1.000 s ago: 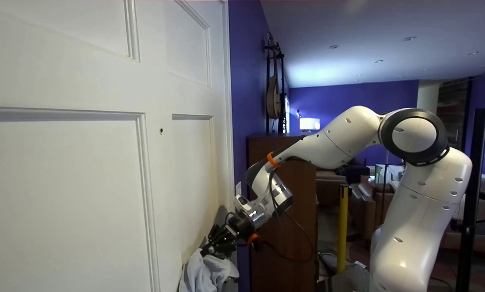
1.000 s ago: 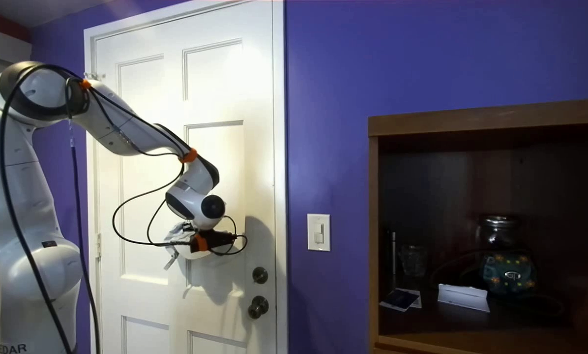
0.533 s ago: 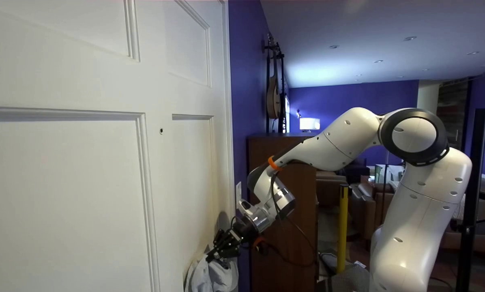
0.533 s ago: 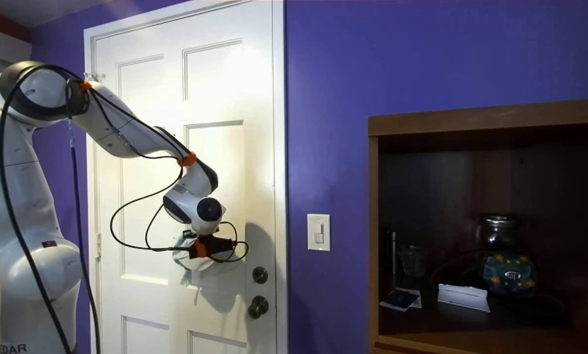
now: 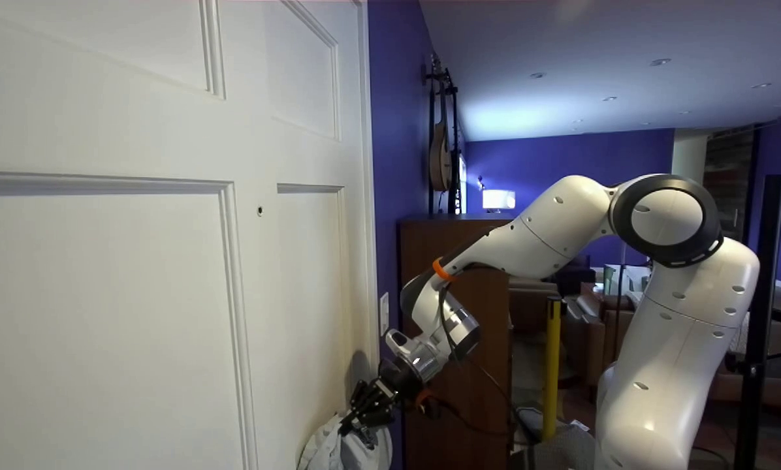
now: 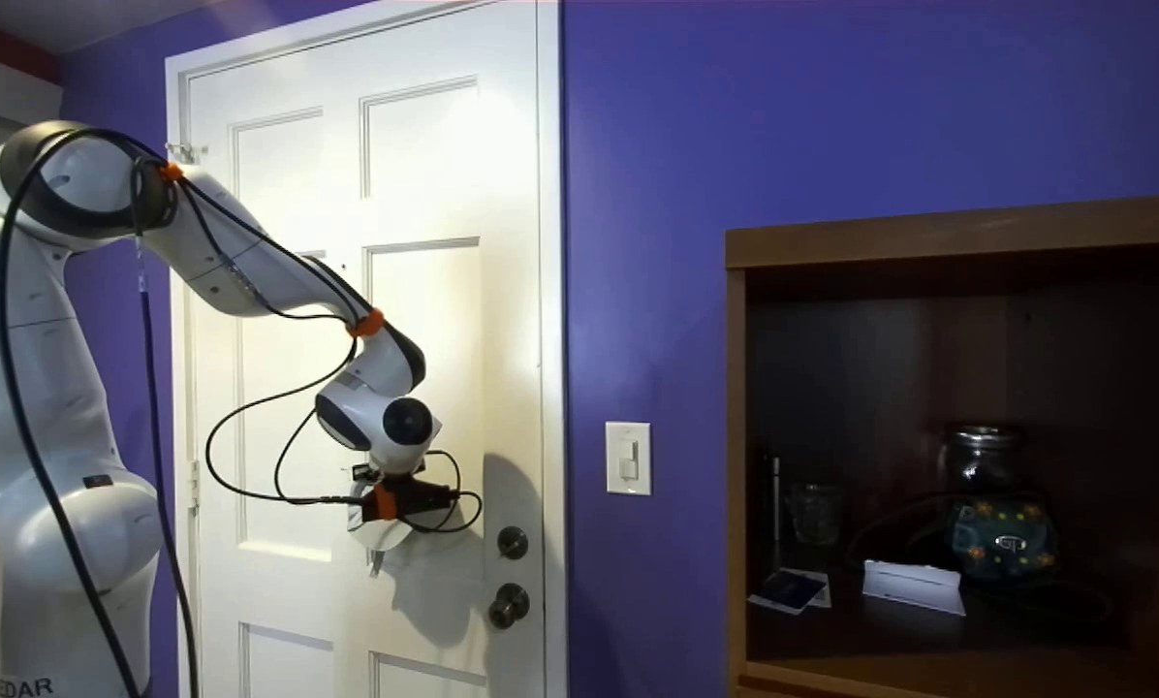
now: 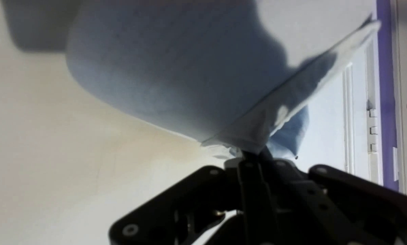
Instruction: Remove the white cap from the cabinet top and hang it on the door coat hanging hook
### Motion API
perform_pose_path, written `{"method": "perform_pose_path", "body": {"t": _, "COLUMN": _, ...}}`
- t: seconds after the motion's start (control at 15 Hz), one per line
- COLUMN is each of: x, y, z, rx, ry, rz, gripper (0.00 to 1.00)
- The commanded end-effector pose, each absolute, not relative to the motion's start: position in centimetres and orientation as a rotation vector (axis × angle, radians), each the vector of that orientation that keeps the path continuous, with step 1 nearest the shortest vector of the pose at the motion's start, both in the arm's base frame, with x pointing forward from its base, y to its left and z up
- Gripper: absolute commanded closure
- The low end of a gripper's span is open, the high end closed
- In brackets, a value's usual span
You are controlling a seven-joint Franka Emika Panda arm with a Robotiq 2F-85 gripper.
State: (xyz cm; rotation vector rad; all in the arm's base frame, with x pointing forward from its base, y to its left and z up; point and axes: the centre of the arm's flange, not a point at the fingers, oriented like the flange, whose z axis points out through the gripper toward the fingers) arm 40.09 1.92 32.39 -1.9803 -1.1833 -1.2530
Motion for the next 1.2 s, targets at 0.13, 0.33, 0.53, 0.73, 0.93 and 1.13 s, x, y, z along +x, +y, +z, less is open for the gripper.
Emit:
{"method": "perform_pose_path", "body": {"t": 0.13, "x": 38.7, "y": 3.2, "z": 36.9, "rx": -1.885, "ry": -1.203, "rz": -1.141, "gripper": 0.99}}
{"method": "perform_pose_path", "body": {"t": 0.33, "x": 38.3, "y": 4.7, "z": 38.9, "rx": -1.793, "ry": -1.213, "rz": -1.131, "gripper": 0.99}}
{"method": "perform_pose_path", "body": {"t": 0.53, "x": 38.2, "y": 6.2, "z": 40.9, "rx": -1.676, "ry": -1.2, "rz": -1.19, "gripper": 0.99}}
{"method": "perform_pose_path", "body": {"t": 0.73, "x": 38.6, "y": 7.0, "z": 42.2, "rx": -1.592, "ry": -1.182, "rz": -1.288, "gripper": 0.99}}
{"method": "perform_pose_path", "body": {"t": 0.93, "x": 39.5, "y": 7.1, "z": 42.1, "rx": -1.563, "ry": -1.122, "rz": -1.409, "gripper": 0.99}}
{"method": "perform_pose_path", "body": {"t": 1.13, "x": 40.2, "y": 7.0, "z": 41.2, "rx": -1.53, "ry": -1.072, "rz": -1.493, "gripper": 0.99}}
